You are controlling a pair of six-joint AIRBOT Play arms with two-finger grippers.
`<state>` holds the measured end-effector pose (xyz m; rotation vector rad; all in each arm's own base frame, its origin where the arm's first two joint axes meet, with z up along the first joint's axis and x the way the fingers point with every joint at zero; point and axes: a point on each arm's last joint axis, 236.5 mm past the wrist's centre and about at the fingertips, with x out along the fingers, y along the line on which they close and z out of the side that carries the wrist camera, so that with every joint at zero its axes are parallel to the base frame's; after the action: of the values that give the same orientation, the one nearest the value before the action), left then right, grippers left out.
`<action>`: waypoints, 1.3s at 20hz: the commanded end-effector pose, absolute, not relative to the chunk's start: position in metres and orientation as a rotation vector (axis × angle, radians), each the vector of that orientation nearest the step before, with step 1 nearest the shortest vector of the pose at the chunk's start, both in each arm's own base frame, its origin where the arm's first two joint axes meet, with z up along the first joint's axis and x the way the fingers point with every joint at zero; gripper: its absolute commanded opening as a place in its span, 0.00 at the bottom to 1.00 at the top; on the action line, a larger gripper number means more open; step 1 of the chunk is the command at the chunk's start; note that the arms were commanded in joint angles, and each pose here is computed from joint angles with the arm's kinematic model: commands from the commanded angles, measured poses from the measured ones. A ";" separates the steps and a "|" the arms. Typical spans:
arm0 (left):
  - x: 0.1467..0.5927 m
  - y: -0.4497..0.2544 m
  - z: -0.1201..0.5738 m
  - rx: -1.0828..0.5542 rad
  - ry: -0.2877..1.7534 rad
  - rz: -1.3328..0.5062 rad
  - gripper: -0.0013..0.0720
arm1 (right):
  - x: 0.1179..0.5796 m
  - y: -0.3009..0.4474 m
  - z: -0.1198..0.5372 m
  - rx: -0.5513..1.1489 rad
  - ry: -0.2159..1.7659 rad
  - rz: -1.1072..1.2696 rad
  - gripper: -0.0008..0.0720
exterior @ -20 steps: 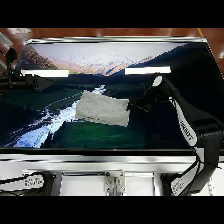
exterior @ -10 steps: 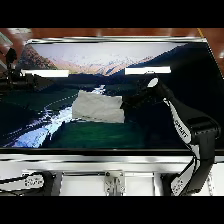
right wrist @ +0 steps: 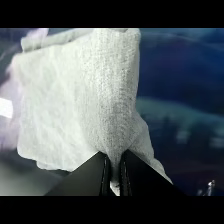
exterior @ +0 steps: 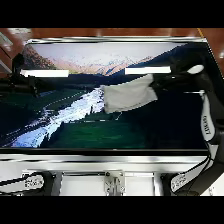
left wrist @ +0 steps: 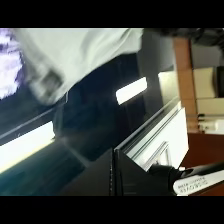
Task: Fold the shirts.
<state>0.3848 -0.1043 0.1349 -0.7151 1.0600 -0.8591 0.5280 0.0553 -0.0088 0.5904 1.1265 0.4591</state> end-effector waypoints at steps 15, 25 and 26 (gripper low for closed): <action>0.318 -0.178 0.048 -0.583 1.427 -0.734 0.07 | 0.218 -0.304 -0.064 1.136 1.317 -0.487 0.09; 0.321 -0.183 0.047 -0.586 1.416 -0.719 0.07 | 0.129 -0.257 -0.106 1.082 1.548 -0.586 0.09; 0.325 -0.183 0.047 -0.588 1.401 -0.709 0.07 | 0.127 -0.254 -0.106 1.089 1.559 -0.587 0.09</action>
<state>0.3180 -0.1833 0.0476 -0.5862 1.4288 -0.7277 0.1494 -0.2603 -0.1024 1.1340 1.4900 -0.5566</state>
